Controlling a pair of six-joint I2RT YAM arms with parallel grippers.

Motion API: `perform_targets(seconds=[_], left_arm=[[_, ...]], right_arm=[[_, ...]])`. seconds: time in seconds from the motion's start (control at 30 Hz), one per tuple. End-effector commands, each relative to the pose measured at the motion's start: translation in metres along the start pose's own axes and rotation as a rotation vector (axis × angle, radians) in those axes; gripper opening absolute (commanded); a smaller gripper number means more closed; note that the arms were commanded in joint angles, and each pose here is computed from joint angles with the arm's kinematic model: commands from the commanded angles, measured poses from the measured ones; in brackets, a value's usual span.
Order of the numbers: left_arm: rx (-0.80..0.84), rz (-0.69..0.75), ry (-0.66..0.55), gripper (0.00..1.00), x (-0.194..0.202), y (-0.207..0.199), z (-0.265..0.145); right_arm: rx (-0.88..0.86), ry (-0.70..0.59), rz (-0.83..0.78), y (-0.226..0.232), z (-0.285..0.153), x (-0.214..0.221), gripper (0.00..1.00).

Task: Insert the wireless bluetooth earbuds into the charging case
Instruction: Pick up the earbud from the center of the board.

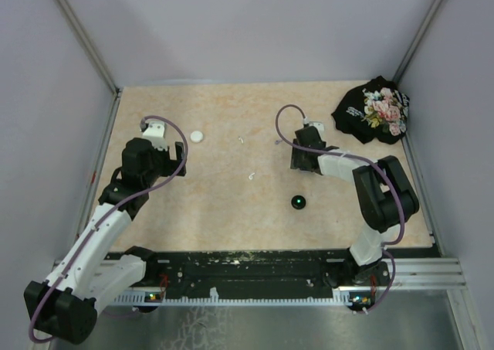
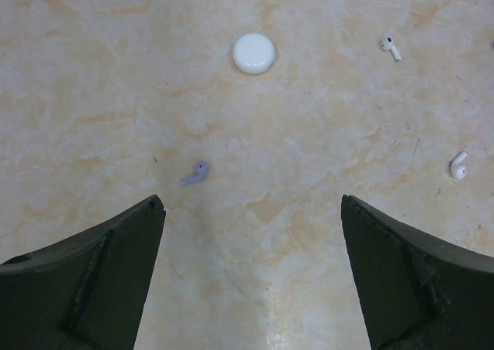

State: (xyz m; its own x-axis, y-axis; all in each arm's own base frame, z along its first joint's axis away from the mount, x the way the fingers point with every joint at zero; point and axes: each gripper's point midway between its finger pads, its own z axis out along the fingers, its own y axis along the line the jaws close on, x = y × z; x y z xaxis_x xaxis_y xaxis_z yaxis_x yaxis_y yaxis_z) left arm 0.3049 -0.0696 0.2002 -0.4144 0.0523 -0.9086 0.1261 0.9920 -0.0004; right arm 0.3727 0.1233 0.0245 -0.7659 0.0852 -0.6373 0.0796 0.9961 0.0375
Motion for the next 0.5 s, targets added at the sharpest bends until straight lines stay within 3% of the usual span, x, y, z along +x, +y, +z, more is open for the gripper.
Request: perform_targets(seconds=[0.0, 0.17, 0.33, 0.47], left_arm=[[0.015, -0.01, -0.021, 1.0, -0.006, -0.001, -0.001], [0.025, -0.014, -0.022, 1.0, -0.006, -0.003, -0.001], [0.061, -0.018, -0.02, 1.0, -0.006, -0.009, -0.001], [0.145, -0.029, -0.023, 1.0, -0.01, -0.024, -0.003]], right_arm=[[-0.025, 0.026, -0.037, 0.006, -0.003, 0.006, 0.61], [-0.019, 0.026, -0.056, 0.002, -0.006, 0.008, 0.59], [-0.032, -0.016, -0.103, 0.012, -0.015, 0.003, 0.43], [-0.092, -0.082, -0.118, 0.029, -0.031, -0.008, 0.41]])
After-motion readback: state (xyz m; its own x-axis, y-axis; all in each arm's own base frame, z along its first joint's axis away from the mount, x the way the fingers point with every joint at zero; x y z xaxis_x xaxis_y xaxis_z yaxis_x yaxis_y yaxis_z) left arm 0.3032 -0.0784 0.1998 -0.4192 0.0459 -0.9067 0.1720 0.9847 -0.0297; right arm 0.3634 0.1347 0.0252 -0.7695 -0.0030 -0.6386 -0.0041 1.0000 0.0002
